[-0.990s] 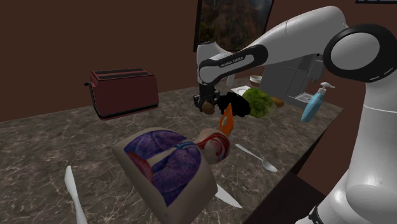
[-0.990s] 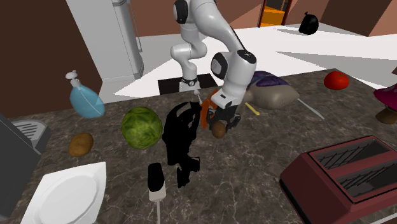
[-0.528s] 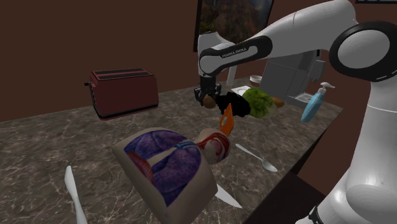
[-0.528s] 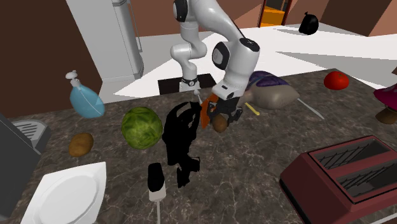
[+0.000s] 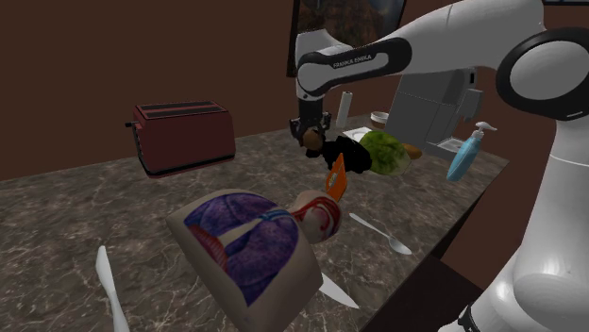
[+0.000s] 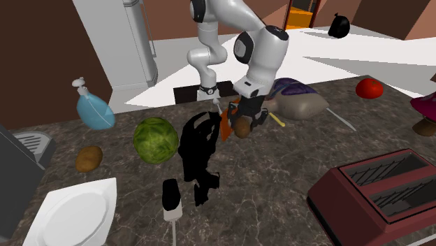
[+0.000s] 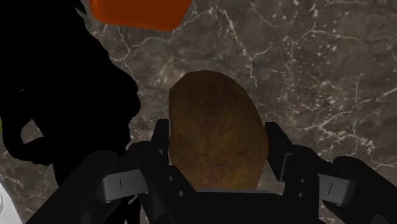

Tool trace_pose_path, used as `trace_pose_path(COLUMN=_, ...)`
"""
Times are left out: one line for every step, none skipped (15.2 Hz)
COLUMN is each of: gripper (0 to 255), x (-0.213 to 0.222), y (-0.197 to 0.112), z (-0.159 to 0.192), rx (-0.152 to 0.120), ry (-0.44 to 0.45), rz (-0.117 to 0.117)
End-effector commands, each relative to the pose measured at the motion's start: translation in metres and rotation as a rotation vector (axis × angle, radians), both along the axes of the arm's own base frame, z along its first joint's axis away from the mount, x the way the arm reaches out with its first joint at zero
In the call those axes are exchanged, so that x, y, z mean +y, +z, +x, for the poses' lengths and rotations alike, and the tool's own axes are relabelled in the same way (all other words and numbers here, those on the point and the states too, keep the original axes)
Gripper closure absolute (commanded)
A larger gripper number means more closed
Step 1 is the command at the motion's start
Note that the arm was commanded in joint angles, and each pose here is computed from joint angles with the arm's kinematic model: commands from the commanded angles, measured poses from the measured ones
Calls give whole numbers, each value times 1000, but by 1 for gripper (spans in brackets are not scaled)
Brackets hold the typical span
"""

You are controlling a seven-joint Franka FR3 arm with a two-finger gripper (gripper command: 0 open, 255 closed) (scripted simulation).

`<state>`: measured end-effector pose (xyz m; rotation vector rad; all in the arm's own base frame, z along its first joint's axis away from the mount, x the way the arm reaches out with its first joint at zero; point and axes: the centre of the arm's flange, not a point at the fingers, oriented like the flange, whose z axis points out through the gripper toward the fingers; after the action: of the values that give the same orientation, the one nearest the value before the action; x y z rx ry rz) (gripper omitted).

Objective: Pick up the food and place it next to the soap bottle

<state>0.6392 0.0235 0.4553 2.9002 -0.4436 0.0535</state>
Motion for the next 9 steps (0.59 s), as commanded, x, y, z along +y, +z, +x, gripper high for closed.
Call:
trace_pose_path(gripper=255, x=0, y=10, z=0, rx=0, ry=0, rz=0)
trace_pose_path(gripper=255, x=0, y=15, z=0, rx=0, ry=0, rz=0)
trace_pose_path(gripper=255, x=0, y=20, z=0, rx=0, ry=0, rz=0)
trace_pose_path(gripper=255, x=0, y=26, z=0, rx=0, ry=0, rz=0)
trace_pose_path(gripper=255, x=0, y=31, z=0, rx=0, ry=0, rz=0)
trace_pose_path(gripper=255, x=0, y=36, z=0, rx=0, ry=0, rz=0)
trace_pose_path(gripper=255, x=0, y=42, z=0, rx=0, ry=0, rz=0)
trace_pose_path(gripper=255, x=0, y=47, z=0, rx=0, ry=0, rz=0)
trace_pose_path(gripper=255, x=0, y=52, z=0, rx=0, ry=0, rz=0)
